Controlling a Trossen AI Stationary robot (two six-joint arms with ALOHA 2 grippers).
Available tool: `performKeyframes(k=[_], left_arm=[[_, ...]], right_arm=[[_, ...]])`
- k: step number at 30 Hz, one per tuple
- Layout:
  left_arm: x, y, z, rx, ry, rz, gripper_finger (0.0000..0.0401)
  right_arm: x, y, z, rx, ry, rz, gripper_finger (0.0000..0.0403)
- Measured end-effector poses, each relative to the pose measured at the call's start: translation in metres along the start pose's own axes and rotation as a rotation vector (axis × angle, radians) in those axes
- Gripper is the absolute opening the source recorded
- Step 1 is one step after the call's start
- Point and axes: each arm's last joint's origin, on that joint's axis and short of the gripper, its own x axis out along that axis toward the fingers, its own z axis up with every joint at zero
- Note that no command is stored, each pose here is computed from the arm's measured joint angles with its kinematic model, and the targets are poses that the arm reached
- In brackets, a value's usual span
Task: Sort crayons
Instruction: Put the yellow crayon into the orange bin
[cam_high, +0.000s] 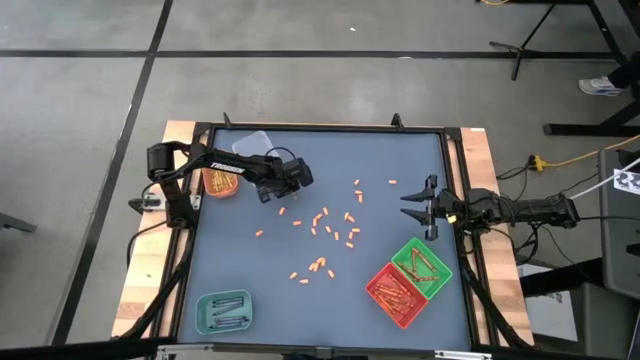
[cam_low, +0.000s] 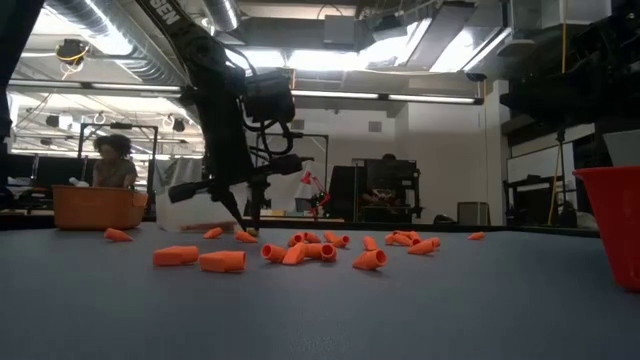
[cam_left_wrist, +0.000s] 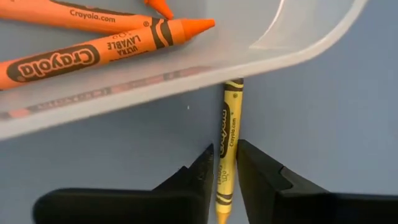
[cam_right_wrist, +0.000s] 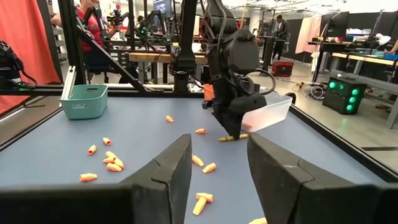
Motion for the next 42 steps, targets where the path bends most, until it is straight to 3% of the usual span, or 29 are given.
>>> performKeyframes(k=[8, 15, 21, 25, 34, 42], left_arm=[[0.000, 0.001, -0.001, 0.057, 0.002, 0.009, 0.0007], [-0.001, 0.002, -0.009, 0.220, -0.006, 0.004, 0.0007], [-0.006, -0.001, -0.017, 0.243, 0.006, -0.027, 0.0007], [-0.023, -0.009, -0.019, 0.289, 0.050, -0.087, 0.0005], [-0.077, -0.038, -0.015, 0.266, 0.035, -0.291, 0.0005], [-0.117, -0.042, 0.005, 0.203, -0.034, -0.396, 0.0005]], right_arm=[[0.000, 0.000, 0.000, -0.003, 0.000, 0.000, 0.0154], [0.000, 0.000, 0.000, -0.003, 0.000, 0.000, 0.0154], [0.000, 0.000, 0.000, -0.004, 0.000, 0.000, 0.0154], [0.000, 0.000, 0.000, -0.004, 0.000, 0.000, 0.0154], [0.000, 0.000, 0.000, -0.005, 0.001, -0.001, 0.0154], [0.000, 0.000, 0.000, -0.005, 0.002, 0.000, 0.0154]])
